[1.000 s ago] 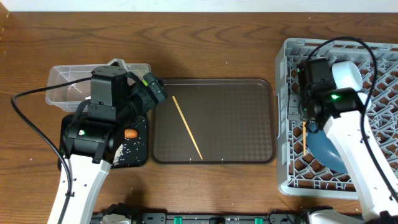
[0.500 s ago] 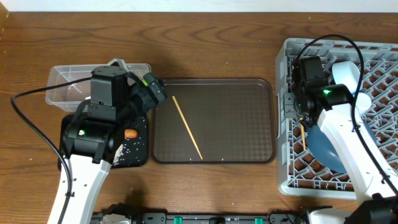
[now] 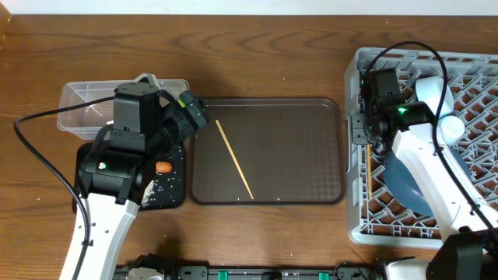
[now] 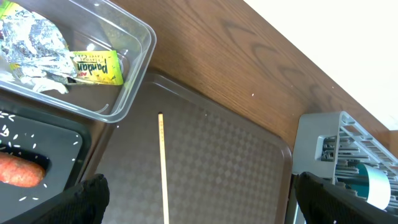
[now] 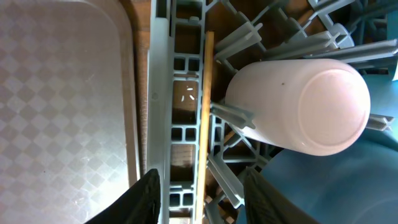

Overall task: Sort waste into correct bins and load items into the dishwasher rack
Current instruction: 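Grasp the right chopstick and carry it into the rack's left edge, then return the right gripper to the tray and grasp the left chopstick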

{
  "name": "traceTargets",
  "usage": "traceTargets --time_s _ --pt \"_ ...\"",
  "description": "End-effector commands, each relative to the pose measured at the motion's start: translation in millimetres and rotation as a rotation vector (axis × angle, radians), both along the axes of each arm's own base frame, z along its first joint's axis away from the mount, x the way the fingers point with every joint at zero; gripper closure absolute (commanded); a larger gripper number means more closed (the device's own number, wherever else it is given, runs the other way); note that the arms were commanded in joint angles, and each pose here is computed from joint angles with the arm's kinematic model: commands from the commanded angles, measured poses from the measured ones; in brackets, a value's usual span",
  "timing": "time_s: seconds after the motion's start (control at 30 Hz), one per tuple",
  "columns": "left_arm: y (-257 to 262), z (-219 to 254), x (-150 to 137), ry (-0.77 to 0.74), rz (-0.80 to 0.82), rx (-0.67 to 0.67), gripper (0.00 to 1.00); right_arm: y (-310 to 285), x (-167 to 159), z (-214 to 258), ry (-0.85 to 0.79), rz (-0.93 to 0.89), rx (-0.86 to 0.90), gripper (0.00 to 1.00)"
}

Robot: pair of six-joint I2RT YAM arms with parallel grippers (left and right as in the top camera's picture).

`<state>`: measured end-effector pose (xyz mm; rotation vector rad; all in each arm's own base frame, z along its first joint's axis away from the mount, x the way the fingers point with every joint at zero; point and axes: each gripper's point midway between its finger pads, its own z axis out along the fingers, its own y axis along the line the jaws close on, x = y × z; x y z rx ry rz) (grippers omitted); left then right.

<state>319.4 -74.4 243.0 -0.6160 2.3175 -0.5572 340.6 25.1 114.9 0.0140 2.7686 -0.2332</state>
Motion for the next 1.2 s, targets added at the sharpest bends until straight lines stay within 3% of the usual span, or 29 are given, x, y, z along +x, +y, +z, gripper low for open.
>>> traceTargets --time_s 0.0,0.23,0.53,0.7,1.17 --pt "3.4 4.4 2.1 -0.015 0.002 0.018 0.02 16.5 9.0 20.1 -0.047 0.031 0.089 0.58" --pt "3.4 4.6 2.2 -0.016 0.002 0.018 0.02 97.9 15.3 83.4 -0.172 0.189 0.350 0.58" --pt "3.4 4.6 2.2 -0.016 0.002 0.018 0.02 188.8 -5.0 85.2 -0.191 0.337 0.418 0.59" --pt "3.4 4.4 2.1 -0.015 0.002 0.018 0.02 216.2 -7.7 51.0 -0.145 0.244 0.387 0.59" --pt "3.4 4.6 2.1 -0.016 0.002 0.018 0.02 309.1 -34.1 -70.9 0.018 0.409 0.330 0.60"
